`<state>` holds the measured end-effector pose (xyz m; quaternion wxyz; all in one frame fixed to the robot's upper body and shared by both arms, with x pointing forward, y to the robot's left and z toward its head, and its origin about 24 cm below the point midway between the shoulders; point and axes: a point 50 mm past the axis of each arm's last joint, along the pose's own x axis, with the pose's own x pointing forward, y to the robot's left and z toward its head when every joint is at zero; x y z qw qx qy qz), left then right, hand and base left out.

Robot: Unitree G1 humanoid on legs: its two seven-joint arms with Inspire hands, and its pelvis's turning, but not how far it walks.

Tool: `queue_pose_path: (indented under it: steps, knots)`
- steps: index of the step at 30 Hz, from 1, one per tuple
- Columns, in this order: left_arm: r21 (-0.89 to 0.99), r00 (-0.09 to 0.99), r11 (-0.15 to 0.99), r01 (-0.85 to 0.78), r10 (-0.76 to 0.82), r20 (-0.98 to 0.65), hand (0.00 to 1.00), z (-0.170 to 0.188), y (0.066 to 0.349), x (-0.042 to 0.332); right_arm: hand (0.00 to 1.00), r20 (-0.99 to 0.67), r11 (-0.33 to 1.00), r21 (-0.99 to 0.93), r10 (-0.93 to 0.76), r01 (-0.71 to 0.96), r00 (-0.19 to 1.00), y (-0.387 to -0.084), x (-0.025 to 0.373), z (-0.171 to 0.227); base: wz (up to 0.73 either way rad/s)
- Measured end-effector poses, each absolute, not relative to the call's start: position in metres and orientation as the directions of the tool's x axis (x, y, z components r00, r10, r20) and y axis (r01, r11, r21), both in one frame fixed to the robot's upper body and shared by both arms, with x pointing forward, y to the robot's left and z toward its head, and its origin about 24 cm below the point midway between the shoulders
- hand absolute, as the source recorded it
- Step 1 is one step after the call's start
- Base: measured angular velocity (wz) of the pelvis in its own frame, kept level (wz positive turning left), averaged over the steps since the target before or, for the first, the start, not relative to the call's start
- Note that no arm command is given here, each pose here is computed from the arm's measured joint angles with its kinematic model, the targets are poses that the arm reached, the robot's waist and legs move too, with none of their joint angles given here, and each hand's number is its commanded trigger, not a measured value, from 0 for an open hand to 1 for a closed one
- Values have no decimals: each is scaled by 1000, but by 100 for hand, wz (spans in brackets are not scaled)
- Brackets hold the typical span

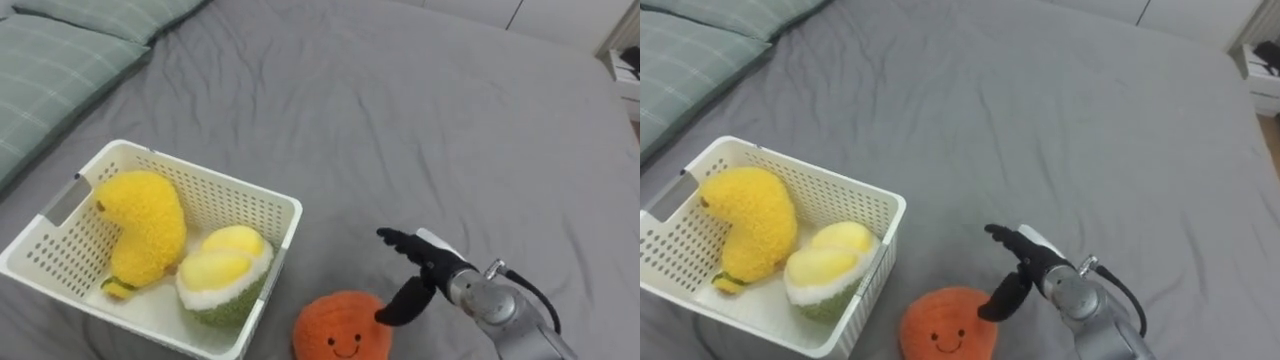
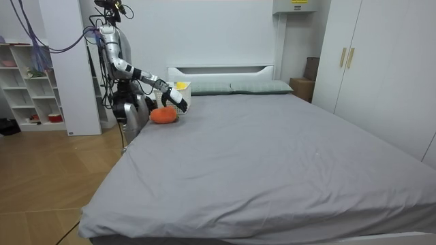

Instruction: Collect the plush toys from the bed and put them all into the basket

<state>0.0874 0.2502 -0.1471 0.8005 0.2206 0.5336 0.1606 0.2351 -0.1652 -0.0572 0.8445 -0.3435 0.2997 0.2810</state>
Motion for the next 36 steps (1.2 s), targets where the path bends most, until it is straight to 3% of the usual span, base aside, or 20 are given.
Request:
queue_pose_path:
  steps: [11, 16, 17, 18, 19, 20, 23, 36]
  knots:
    - [536, 422, 844, -28, 496, -759, 0, -142, 255, 95, 0, -845, 488, -255, 307, -835, 438, -162, 215, -80, 4]
    - [543, 412, 839, -12, 499, -762, 0, -142, 257, 92, 0, -865, 463, -248, 289, -851, 409, -164, 215, -80, 0]
    - [544, 410, 839, -8, 499, -764, 0, -142, 256, 92, 15, -868, 457, -249, 285, -854, 406, -163, 214, -81, 0]
    - [544, 409, 839, -1, 497, -766, 0, -143, 256, 92, 49, -874, 448, -250, 277, -859, 399, -163, 214, -83, 0]
    - [544, 407, 839, 2, 496, -767, 0, -143, 255, 92, 59, -877, 443, -250, 273, -861, 395, -162, 214, -83, 0]
    - [544, 403, 839, 8, 495, -770, 0, -143, 255, 91, 78, -882, 440, -248, 266, -863, 389, -159, 215, -84, 0]
    - [544, 397, 839, 13, 495, -773, 0, -144, 254, 90, 100, -882, 434, -252, 264, -865, 389, -156, 216, -84, 0]
    - [543, 383, 839, 18, 496, -779, 0, -145, 254, 85, 100, -877, 415, -261, 275, -871, 394, -147, 217, -83, 0]
